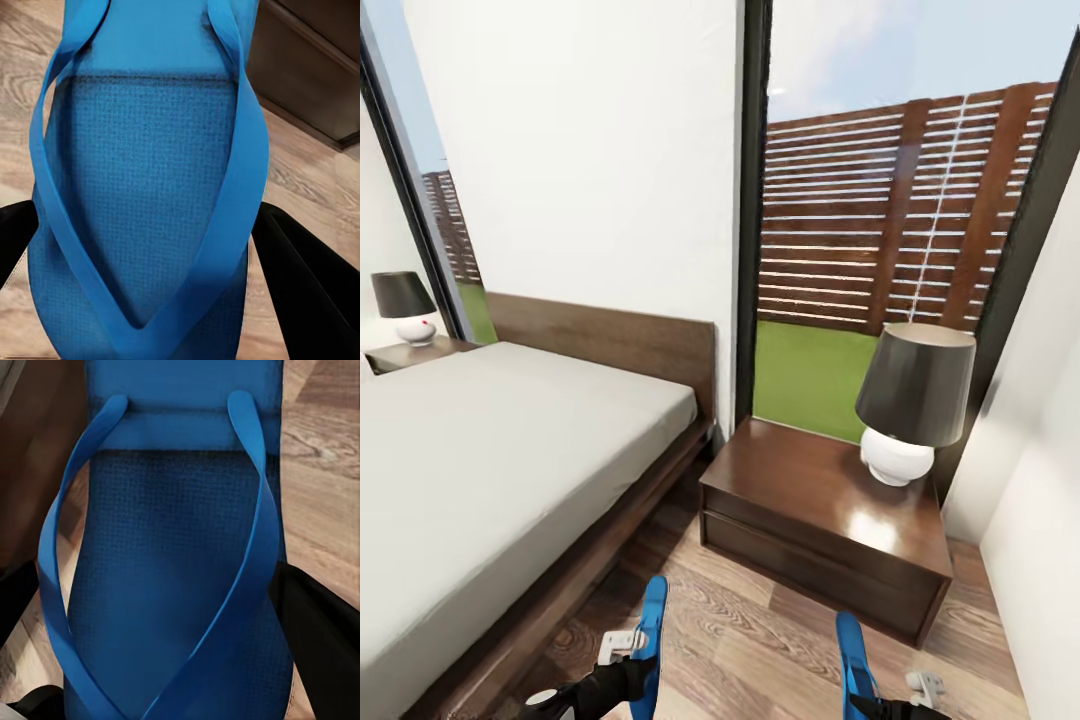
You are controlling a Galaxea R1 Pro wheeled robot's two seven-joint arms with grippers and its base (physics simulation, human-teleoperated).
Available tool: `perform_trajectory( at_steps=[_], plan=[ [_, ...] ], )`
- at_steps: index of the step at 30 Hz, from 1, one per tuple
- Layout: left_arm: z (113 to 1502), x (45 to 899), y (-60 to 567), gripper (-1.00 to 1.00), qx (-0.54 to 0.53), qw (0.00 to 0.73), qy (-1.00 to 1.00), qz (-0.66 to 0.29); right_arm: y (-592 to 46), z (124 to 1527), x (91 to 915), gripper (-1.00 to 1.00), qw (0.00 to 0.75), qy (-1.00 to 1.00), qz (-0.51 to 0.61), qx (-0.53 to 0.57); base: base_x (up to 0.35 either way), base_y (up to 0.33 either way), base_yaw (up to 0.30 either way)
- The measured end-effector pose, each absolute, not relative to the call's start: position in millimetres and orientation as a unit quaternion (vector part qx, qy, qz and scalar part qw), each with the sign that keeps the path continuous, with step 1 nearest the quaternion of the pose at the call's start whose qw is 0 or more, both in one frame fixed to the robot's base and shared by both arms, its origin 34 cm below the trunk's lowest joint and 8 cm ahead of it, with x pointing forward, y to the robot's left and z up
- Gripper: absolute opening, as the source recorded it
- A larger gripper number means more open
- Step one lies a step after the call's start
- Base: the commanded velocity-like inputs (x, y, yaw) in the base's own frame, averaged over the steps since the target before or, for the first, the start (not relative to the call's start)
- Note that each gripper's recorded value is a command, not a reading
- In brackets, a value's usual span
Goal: In the bedroom, move the book from the bed onto either nightstand, and place the two sandals side by side next to the bed.
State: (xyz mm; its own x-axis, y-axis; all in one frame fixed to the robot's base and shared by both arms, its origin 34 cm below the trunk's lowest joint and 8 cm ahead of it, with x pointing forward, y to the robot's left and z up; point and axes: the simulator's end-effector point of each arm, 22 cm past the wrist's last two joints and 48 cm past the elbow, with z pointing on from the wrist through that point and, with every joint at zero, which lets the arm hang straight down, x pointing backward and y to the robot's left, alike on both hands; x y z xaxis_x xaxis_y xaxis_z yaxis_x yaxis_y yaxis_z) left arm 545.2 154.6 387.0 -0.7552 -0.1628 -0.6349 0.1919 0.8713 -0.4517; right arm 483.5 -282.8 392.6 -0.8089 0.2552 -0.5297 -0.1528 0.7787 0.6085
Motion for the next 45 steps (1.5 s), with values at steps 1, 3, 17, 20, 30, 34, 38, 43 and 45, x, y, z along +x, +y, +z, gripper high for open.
perform_trajectory(
  at_steps=[1,3,17,20,30,34,38,43,45],
  plan=[
    [387.0,545.2,154.6,-1.0,0.008,0.35,0.902,-0.254,-282.8,392.6,483.5,-1.0,0.308,0.891,0.331,0.029,0.0,-0.003,0.266],
    [387.0,545.2,154.5,-1.0,0.008,0.35,0.902,-0.254,-282.7,392.5,483.5,-1.0,0.308,0.891,0.331,0.029,0.0,-0.013,0.266],
    [387.0,545.2,154.5,-1.0,0.008,0.35,0.902,-0.254,-282.7,392.5,483.5,-1.0,0.308,0.891,0.331,0.029,0.0,-0.054,0.266],
    [387.1,545.1,154.4,-1.0,0.008,0.35,0.902,-0.254,-282.7,392.5,483.5,-1.0,0.308,0.891,0.331,0.029,0.0,-0.001,0.266],
    [387.1,545.2,154.4,-1.0,0.008,0.35,0.902,-0.254,-282.5,392.8,483.5,-1.0,0.308,0.891,0.332,0.028,0.0,-0.074,0.266],
    [387.3,545.4,154.4,-1.0,0.009,0.35,0.902,-0.254,-282.4,392.8,483.5,-1.0,0.308,0.891,0.332,0.028,0.0,-0.028,0.266],
    [387.2,545.3,154.4,-1.0,0.008,0.35,0.902,-0.254,-282.4,392.8,483.5,-1.0,0.308,0.891,0.332,0.028,0.0,-0.003,0.266],
    [387.2,545.2,154.4,-1.0,0.009,0.35,0.902,-0.254,-282.4,392.7,483.5,-1.0,0.308,0.891,0.332,0.028,0.0,-0.001,0.266],
    [387.3,545.3,154.4,-1.0,0.009,0.35,0.902,-0.254,-282.4,392.8,483.5,-1.0,0.308,0.891,0.332,0.028,0.0,0.0,0.266]
  ],
)
